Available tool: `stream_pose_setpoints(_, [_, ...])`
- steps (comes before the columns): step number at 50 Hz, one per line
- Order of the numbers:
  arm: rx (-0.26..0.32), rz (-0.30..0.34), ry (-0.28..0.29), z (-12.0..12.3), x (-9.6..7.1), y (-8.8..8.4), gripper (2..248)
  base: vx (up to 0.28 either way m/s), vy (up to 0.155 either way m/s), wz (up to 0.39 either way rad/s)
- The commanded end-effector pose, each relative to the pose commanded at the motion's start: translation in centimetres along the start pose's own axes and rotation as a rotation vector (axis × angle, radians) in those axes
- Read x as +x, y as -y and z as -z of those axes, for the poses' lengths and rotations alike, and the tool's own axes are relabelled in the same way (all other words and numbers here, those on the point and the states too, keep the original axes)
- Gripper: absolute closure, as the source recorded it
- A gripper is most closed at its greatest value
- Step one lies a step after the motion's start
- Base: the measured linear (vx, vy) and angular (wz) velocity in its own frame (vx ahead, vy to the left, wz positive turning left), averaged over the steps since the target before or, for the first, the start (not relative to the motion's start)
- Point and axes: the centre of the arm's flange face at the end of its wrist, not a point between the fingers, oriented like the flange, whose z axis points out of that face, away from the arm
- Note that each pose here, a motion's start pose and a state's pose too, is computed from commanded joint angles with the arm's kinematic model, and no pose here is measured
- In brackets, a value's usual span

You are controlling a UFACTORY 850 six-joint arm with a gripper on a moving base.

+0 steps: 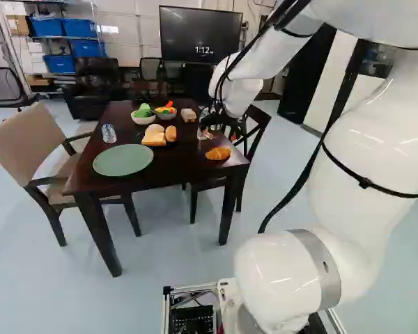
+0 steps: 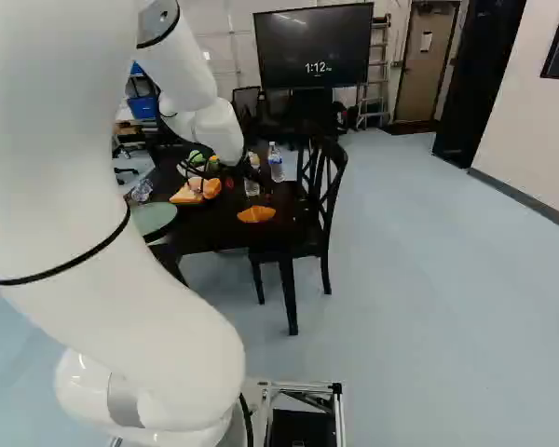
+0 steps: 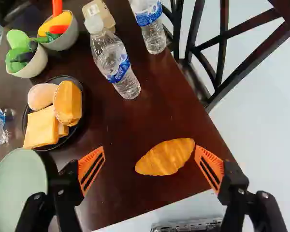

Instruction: Move the croissant to the empty plate

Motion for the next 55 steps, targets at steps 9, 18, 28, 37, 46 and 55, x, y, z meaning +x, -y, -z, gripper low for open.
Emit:
stream_pose_setpoints(9, [0.003, -0.018, 0.047, 0.5, 0.7, -0.1, 3, 0.0, 0.0, 0.0])
stream_pose_setpoints(18, [0.008, -0.036, 0.094, 1.0, 1.5, -0.2, 3, 0.0, 0.0, 0.0])
stream_pose_setpoints(28, [0.013, -0.056, 0.156, 1.4, 2.0, -0.4, 3, 0.0, 0.0, 0.0])
stream_pose_setpoints(37, [0.013, -0.074, 0.209, 1.3, 2.1, -0.8, 3, 0.0, 0.0, 0.0])
stream_pose_setpoints(46, [0.007, -0.085, 0.206, 1.0, 2.6, -1.3, 3, 0.0, 0.0, 0.0])
stream_pose_setpoints(55, [0.005, -0.089, 0.204, 0.9, 2.9, -1.5, 3, 0.0, 0.0, 0.0])
